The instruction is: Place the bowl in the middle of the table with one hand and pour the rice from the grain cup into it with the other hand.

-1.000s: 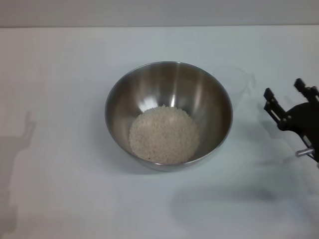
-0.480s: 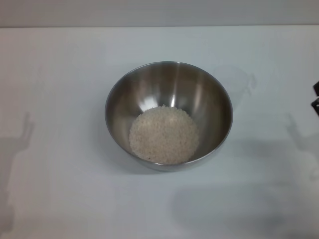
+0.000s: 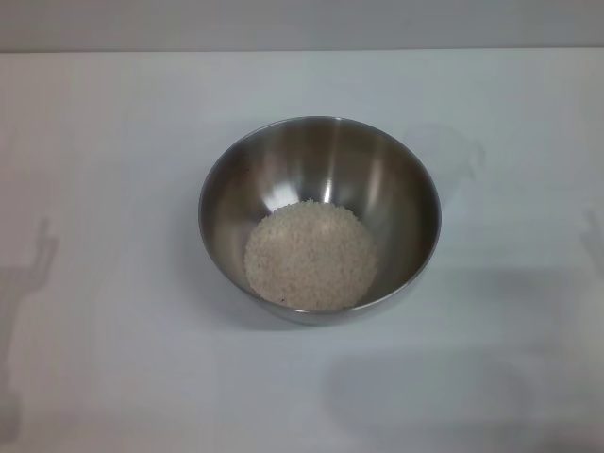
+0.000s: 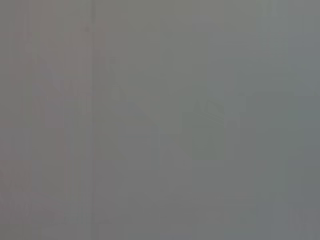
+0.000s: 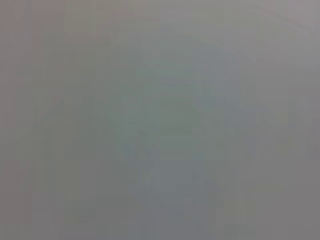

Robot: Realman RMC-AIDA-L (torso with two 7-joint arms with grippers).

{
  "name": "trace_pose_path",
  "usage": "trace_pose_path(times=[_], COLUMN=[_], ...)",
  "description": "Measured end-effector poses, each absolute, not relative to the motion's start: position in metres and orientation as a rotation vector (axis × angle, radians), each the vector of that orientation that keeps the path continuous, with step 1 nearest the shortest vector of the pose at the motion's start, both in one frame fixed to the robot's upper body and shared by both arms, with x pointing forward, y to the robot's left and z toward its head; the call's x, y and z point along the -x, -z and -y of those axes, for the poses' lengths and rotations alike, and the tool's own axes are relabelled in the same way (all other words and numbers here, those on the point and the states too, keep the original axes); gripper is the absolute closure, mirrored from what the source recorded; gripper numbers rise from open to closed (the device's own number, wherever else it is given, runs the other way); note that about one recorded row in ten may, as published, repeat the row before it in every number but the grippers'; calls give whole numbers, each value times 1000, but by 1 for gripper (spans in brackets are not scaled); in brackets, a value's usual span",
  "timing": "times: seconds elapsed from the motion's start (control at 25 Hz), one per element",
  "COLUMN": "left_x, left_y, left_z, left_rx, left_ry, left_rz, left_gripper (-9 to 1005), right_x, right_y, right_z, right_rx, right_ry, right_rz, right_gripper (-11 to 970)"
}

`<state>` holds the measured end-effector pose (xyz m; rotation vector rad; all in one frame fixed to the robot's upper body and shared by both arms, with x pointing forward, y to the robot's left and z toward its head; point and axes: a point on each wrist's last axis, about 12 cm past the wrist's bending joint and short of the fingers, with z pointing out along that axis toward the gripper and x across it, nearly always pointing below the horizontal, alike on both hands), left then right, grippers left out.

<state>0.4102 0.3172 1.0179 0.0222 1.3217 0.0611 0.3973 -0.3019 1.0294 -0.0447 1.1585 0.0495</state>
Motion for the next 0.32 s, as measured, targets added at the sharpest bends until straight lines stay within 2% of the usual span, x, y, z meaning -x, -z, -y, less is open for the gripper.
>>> trace_pose_path(times=[0.32], left_x=[-409], left_y=[-1015], left_z=[-320], left_rx=[-18], left_ry=[-54], left_rz=[-1343], left_gripper=[213], right_x=[-399], right_y=[-1031], right_z=[302], right_rx=[53], right_ry=[-49], right_rz=[-1151], right_gripper=[122])
